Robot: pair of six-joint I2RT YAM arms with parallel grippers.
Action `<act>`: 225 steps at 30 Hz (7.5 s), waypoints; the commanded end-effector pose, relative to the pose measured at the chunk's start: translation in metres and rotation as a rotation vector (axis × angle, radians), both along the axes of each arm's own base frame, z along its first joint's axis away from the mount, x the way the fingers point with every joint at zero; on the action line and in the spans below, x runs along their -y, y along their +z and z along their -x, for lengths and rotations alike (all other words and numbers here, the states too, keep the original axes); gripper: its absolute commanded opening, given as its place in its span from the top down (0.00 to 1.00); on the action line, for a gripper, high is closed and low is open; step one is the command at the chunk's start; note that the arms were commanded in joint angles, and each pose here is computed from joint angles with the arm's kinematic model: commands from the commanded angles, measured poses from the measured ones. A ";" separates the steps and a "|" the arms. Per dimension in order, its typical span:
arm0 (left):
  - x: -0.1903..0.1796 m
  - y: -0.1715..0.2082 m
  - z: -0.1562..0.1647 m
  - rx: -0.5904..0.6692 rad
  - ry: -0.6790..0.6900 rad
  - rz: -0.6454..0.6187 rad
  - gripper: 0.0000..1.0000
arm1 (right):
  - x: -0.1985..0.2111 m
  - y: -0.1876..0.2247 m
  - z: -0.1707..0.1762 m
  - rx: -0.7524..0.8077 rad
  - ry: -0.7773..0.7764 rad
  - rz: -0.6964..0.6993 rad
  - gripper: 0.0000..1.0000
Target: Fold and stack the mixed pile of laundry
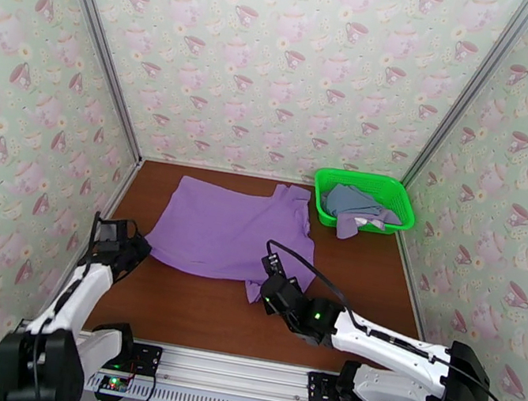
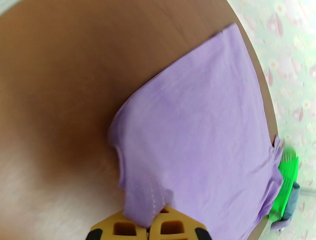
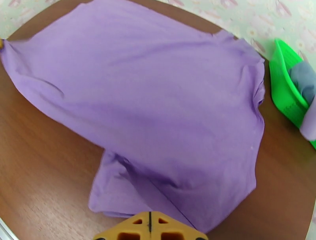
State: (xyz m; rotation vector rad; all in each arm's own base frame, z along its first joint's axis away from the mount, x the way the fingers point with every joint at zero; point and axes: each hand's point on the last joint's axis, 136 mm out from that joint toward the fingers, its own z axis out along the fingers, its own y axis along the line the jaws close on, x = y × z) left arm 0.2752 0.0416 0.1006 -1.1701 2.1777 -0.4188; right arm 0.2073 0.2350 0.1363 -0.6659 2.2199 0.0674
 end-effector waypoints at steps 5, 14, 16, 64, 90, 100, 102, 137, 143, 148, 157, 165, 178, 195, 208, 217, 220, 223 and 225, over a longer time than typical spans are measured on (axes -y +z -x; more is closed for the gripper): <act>-0.001 0.042 0.026 -0.024 -0.005 -0.023 1.00 | 0.039 0.021 0.001 0.052 -0.122 0.054 1.00; -0.004 0.011 0.023 -0.133 -0.034 -0.016 1.00 | 0.064 0.069 0.032 -0.007 -0.037 -0.076 1.00; -0.002 0.001 0.025 -0.157 -0.038 -0.002 1.00 | 0.054 0.056 0.045 -0.084 0.024 -0.105 1.00; -0.036 -0.053 -0.087 -0.297 -0.048 0.106 1.00 | 0.043 -0.023 -0.149 -0.076 -0.189 0.273 1.00; -0.025 -0.013 -0.089 -0.201 -0.117 0.079 0.24 | 0.062 -0.050 -0.209 -0.189 -0.479 0.125 0.25; -0.013 -0.002 -0.075 -0.217 -0.170 0.028 0.58 | 0.007 -0.050 -0.135 -0.455 -0.253 -0.133 0.41; -0.012 0.000 -0.074 -0.212 -0.172 0.025 0.60 | -0.010 -0.060 -0.117 -0.530 -0.207 -0.171 0.46; -0.010 0.004 -0.069 -0.211 -0.181 0.017 0.60 | -0.056 -0.065 -0.138 -0.540 -0.231 -0.240 1.00; -0.010 0.002 -0.070 -0.213 -0.186 0.022 0.59 | -0.064 -0.049 -0.174 -0.471 -0.235 -0.218 1.00; -0.009 0.002 -0.072 -0.203 -0.190 0.024 0.59 | -0.062 -0.049 -0.208 -0.427 -0.261 -0.175 0.80; -0.008 -0.009 -0.061 -0.241 -0.190 0.024 0.59 | -0.035 -0.036 -0.182 -0.416 -0.284 -0.170 0.74; -0.007 -0.046 -0.070 -0.303 -0.198 0.067 0.62 | 0.029 -0.097 -0.109 -0.532 -0.425 -0.082 0.79; 0.030 -0.121 -0.013 -0.447 -0.106 0.184 0.61 | 0.106 -0.135 -0.070 -0.684 -0.701 0.031 0.83; 0.034 -0.063 0.064 -0.415 -0.024 0.074 0.50 | 0.112 -0.103 -0.053 -0.657 -0.656 -0.097 0.76; -0.014 0.046 -0.084 -0.225 -0.159 -0.150 0.32 | 0.073 0.034 -0.120 -0.415 -0.369 -0.170 0.45; -0.018 -0.023 -0.194 -0.339 -0.405 -0.143 0.71 | 0.040 0.031 -0.153 -0.473 -0.291 -0.190 0.51; -0.024 -0.040 -0.211 -0.353 -0.429 -0.173 0.70 | 0.037 0.021 -0.155 -0.494 -0.295 -0.194 0.51; -0.027 -0.050 -0.225 -0.344 -0.448 -0.198 0.67 | 0.035 0.013 -0.153 -0.511 -0.300 -0.208 0.51; -0.028 -0.053 -0.233 -0.331 -0.459 -0.210 0.64 | 0.035 0.007 -0.151 -0.525 -0.306 -0.214 0.51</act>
